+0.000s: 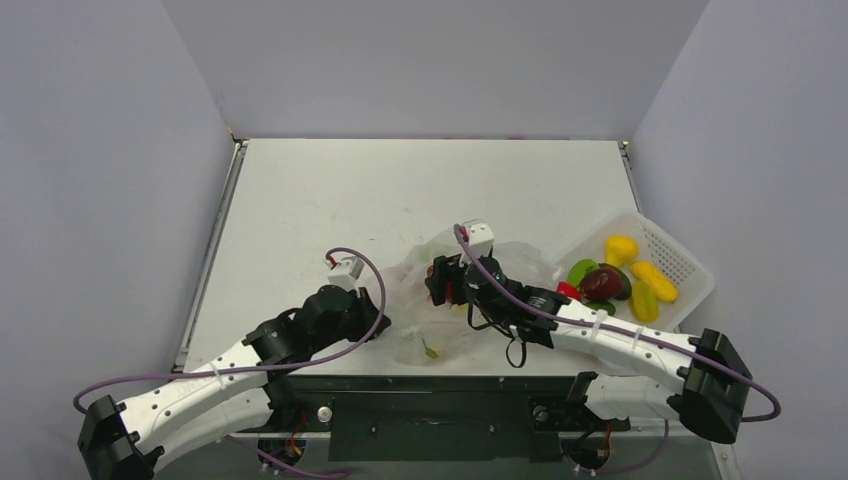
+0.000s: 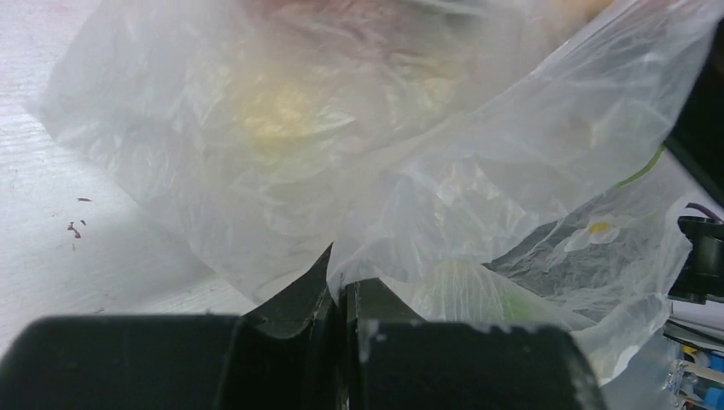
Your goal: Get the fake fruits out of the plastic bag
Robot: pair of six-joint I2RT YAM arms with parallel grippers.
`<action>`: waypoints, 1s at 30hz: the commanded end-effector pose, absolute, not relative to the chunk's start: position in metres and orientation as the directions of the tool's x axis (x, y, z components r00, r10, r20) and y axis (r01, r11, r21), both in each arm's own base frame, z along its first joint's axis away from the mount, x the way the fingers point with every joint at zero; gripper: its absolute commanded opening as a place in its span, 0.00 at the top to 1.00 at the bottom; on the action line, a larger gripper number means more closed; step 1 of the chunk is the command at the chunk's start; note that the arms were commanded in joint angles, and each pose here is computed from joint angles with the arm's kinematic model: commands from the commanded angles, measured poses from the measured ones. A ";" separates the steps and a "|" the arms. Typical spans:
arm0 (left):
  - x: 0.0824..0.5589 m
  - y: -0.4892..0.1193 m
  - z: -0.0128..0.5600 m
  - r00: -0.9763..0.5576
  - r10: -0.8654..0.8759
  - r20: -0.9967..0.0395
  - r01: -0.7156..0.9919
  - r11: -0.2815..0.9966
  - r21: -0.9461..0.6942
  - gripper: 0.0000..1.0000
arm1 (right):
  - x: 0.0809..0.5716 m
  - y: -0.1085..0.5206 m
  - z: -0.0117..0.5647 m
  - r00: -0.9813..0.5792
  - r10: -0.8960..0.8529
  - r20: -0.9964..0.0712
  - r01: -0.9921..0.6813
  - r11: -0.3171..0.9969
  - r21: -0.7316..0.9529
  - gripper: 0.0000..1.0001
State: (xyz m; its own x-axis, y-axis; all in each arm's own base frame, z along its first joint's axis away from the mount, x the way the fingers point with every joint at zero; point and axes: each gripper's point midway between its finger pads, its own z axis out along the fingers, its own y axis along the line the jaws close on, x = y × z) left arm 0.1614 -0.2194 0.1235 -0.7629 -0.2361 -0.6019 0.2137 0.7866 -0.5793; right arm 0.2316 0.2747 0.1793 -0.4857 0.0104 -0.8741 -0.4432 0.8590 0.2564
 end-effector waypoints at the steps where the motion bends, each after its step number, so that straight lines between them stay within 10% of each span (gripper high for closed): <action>1: 0.168 -0.219 0.140 -0.733 -0.246 -0.634 0.229 0.788 -0.571 1.00 | 0.237 0.291 0.147 -0.525 -0.032 -0.850 -0.453 0.856 0.248 0.77; 8: 0.168 -0.195 0.143 -0.700 -0.271 -0.660 0.188 0.822 -0.537 1.00 | 0.248 0.292 0.077 -0.590 -0.144 -0.795 -0.433 0.887 0.161 0.64; 16: 0.154 -0.190 0.119 -0.742 -0.231 -0.629 0.190 0.828 -0.528 1.00 | 0.236 0.295 0.075 -0.599 -0.154 -0.786 -0.481 0.854 0.200 0.25; 30: 0.144 -0.193 0.095 -0.786 -0.124 -0.605 0.235 0.846 -0.479 1.00 | 0.225 0.287 0.070 -0.562 -0.264 -0.784 -0.579 0.802 0.145 0.20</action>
State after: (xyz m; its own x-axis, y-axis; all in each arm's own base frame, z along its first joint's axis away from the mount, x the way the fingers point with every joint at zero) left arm 0.1419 -0.1879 0.0888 -0.7956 -0.1354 -0.5905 0.2045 0.8575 -0.4721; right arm 0.2192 0.2832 0.0788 -0.5698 -0.2261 -0.7901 -0.5630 0.8078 0.1748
